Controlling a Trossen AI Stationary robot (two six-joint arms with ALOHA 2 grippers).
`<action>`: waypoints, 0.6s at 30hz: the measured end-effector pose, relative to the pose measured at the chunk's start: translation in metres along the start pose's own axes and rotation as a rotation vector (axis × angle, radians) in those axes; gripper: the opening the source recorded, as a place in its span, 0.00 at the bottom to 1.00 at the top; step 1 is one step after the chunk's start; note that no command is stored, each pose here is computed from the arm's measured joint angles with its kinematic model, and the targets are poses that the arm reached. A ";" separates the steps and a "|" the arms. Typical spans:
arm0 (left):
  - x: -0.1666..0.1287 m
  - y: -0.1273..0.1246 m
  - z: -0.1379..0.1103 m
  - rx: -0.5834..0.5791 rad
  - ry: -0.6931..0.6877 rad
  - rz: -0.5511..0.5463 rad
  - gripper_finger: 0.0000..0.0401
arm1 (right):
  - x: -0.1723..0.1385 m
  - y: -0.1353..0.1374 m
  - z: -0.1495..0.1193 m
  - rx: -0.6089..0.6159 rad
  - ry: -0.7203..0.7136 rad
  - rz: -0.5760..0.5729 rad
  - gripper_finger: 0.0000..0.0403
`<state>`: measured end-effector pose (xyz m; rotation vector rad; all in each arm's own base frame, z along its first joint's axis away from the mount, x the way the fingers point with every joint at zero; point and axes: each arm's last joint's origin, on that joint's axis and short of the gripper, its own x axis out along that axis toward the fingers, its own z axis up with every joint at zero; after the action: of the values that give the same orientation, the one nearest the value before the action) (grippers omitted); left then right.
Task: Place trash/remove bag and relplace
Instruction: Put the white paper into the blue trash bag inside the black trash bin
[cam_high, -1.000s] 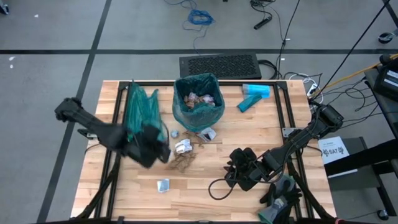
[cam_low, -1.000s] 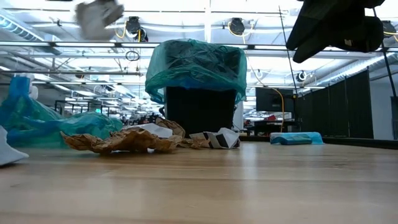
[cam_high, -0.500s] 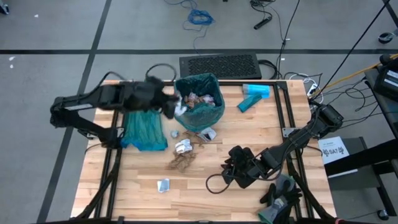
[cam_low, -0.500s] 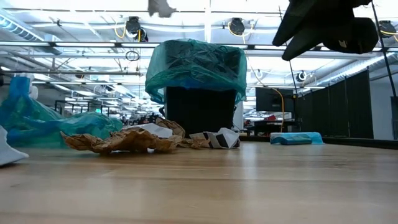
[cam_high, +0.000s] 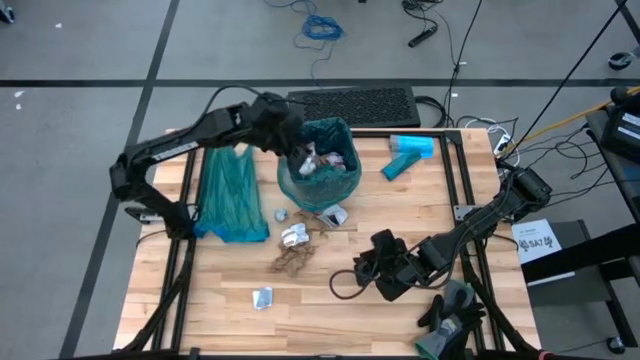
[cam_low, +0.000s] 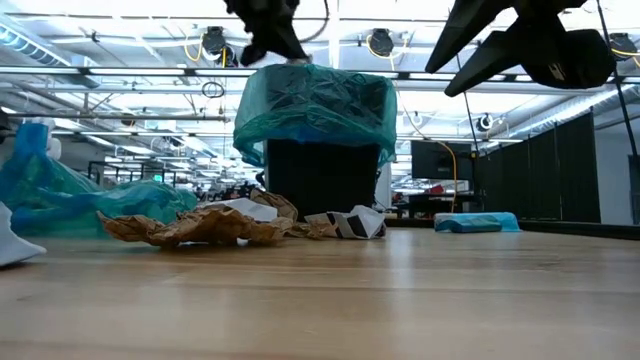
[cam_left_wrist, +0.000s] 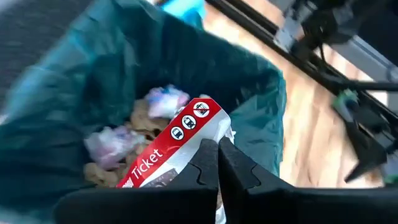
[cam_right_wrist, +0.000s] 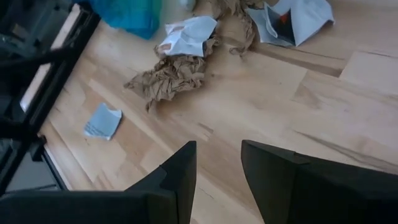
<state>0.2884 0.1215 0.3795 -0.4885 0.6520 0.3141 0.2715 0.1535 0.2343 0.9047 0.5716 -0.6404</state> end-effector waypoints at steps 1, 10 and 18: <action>0.004 0.002 0.001 0.003 0.003 -0.014 0.03 | 0.000 0.000 0.000 0.015 -0.009 0.000 0.30; 0.005 0.003 0.017 0.079 -0.121 -0.133 0.23 | 0.000 0.000 0.001 0.080 -0.038 0.006 0.30; -0.011 0.004 0.007 0.053 -0.033 -0.183 0.33 | 0.000 0.001 0.001 0.077 -0.037 0.008 0.30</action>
<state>0.2826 0.1272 0.3901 -0.4879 0.5770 0.1312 0.2724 0.1527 0.2353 0.9646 0.5128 -0.6737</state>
